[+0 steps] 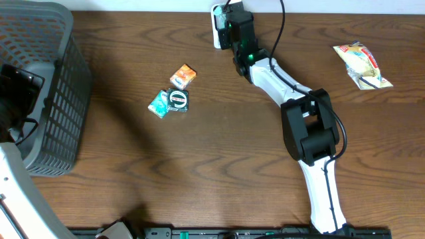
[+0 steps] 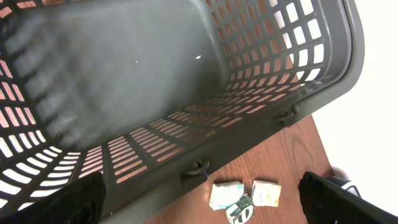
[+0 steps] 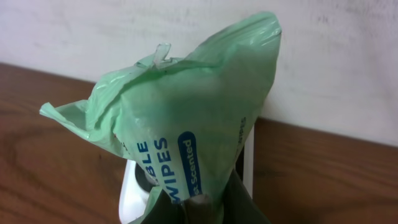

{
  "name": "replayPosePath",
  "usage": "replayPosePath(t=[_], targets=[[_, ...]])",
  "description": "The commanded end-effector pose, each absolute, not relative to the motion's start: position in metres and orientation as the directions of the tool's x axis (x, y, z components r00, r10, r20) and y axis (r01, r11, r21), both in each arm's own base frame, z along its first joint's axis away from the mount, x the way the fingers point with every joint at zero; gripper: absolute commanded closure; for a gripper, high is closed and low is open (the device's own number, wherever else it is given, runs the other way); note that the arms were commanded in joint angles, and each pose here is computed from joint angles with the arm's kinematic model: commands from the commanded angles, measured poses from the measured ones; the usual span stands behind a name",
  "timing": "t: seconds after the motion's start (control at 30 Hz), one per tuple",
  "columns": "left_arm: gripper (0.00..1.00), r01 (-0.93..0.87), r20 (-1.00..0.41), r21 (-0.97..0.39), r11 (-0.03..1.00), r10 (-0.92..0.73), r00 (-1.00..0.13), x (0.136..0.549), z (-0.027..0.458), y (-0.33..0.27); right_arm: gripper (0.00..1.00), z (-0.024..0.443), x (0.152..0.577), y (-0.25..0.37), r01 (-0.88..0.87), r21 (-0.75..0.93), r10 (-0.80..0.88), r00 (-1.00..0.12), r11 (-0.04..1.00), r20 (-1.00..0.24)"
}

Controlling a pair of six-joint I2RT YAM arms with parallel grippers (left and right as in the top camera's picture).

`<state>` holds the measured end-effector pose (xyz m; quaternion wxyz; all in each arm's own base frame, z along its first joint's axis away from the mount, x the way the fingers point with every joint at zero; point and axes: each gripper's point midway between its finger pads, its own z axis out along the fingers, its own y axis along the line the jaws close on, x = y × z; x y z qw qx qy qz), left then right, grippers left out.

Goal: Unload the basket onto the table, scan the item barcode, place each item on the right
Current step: 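Hold the wipes pack's barcode against the scanner with the right gripper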

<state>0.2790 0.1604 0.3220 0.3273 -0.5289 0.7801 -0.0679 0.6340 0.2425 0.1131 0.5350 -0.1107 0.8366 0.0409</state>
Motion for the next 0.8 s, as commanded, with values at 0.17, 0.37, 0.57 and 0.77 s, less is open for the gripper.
replayPosePath(t=[0.17, 0.37, 0.57, 0.77], targets=[[0.02, -0.779, -0.45, -0.46, 0.425, -0.869, -0.208, 0.277, 0.329, 0.161, 0.99, 0.21, 0.622, 0.158, -0.072, -0.103, -0.124, -0.423, 0.992, -0.898], [0.02, -0.779, -0.45, -0.46, 0.425, -0.869, -0.208, 0.277, 0.329, 0.161, 0.99, 0.155, 0.585, 0.059, -0.031, -0.284, -0.223, -0.704, 0.958, -0.674], [0.02, -0.779, -0.45, -0.46, 0.425, -0.869, -0.208, 0.277, 0.329, 0.161, 0.99, 0.1, 0.537, -0.029, -0.023, -0.334, -0.17, -0.892, 0.942, -0.418], [0.02, -0.779, -0.45, -0.46, 0.425, -0.869, -0.208, 0.277, 0.329, 0.161, 0.99, 0.079, 0.52, -0.054, -0.014, -0.173, -0.079, -0.924, 0.985, -0.375]])
